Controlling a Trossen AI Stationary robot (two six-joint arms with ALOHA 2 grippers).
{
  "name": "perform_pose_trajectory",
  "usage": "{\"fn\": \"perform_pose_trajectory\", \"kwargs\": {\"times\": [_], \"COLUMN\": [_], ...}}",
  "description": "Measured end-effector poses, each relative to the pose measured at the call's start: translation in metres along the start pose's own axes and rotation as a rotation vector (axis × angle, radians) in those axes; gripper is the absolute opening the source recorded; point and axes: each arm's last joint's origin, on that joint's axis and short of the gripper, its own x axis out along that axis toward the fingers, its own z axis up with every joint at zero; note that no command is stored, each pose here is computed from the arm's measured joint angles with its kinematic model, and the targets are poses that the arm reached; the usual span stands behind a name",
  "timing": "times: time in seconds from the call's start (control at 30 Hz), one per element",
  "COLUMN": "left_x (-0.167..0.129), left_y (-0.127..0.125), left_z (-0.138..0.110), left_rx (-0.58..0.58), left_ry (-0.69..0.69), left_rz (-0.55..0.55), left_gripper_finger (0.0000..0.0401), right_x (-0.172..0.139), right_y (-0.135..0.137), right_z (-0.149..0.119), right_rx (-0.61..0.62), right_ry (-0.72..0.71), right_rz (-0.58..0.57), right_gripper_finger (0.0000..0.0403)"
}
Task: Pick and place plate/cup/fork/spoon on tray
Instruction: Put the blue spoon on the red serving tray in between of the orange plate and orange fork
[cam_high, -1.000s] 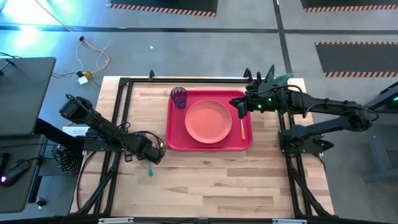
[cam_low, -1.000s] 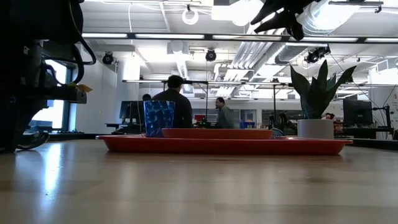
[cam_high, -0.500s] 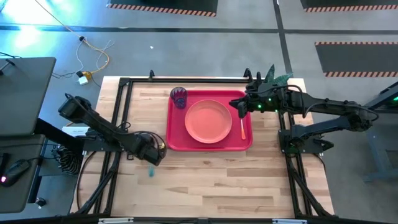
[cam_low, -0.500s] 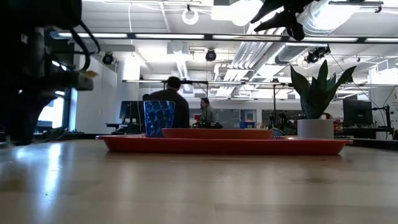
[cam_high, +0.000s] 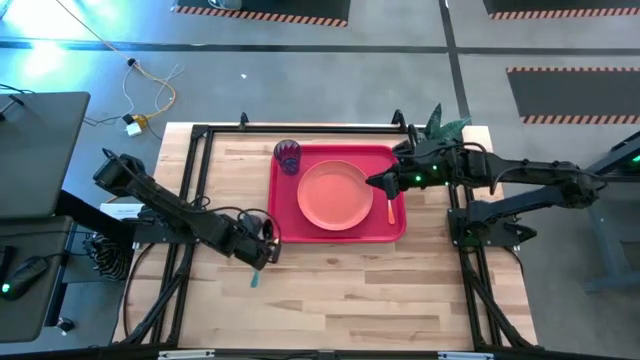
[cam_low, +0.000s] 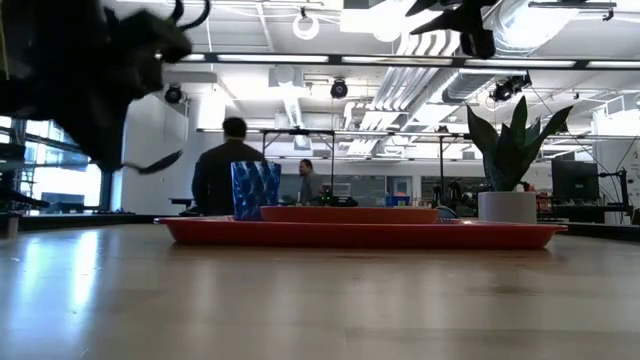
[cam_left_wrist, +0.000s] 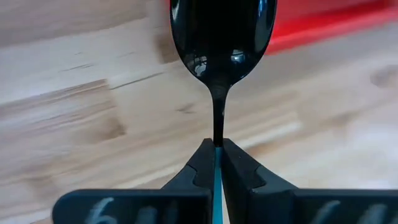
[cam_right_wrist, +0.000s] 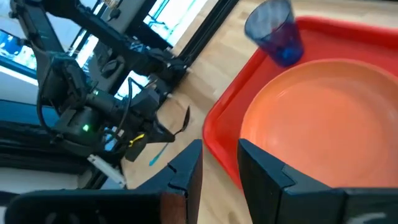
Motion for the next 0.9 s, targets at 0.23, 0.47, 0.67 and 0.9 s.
{"fn": "perform_pose_trajectory", "kwargs": {"times": [0.23, 0.47, 0.67, 0.9], "left_x": [-0.025, -0.056, -0.076, -0.092], "left_y": [-0.027, -0.053, -0.069, -0.079], "left_z": [0.001, 0.003, 0.005, 0.006], "left_rx": [0.163, 0.348, 0.477, 0.581], "left_ry": [-0.015, -0.038, -0.067, -0.089], "left_rz": [-0.119, -0.239, -0.341, -0.411], "left_gripper_finger": [0.0001, 0.0001, 0.0001, 0.0001], "right_x": [-0.001, -0.004, -0.008, -0.008], "right_y": [0.014, 0.026, 0.036, 0.053], "right_z": [-0.016, -0.032, -0.046, -0.058], "right_rx": [0.028, 0.066, 0.097, 0.079], "right_ry": [0.020, 0.065, 0.064, 0.014], "right_rz": [0.019, 0.055, 0.058, 0.118], "right_gripper_finger": [0.0092, 0.0092, 0.0092, 0.0092]}}
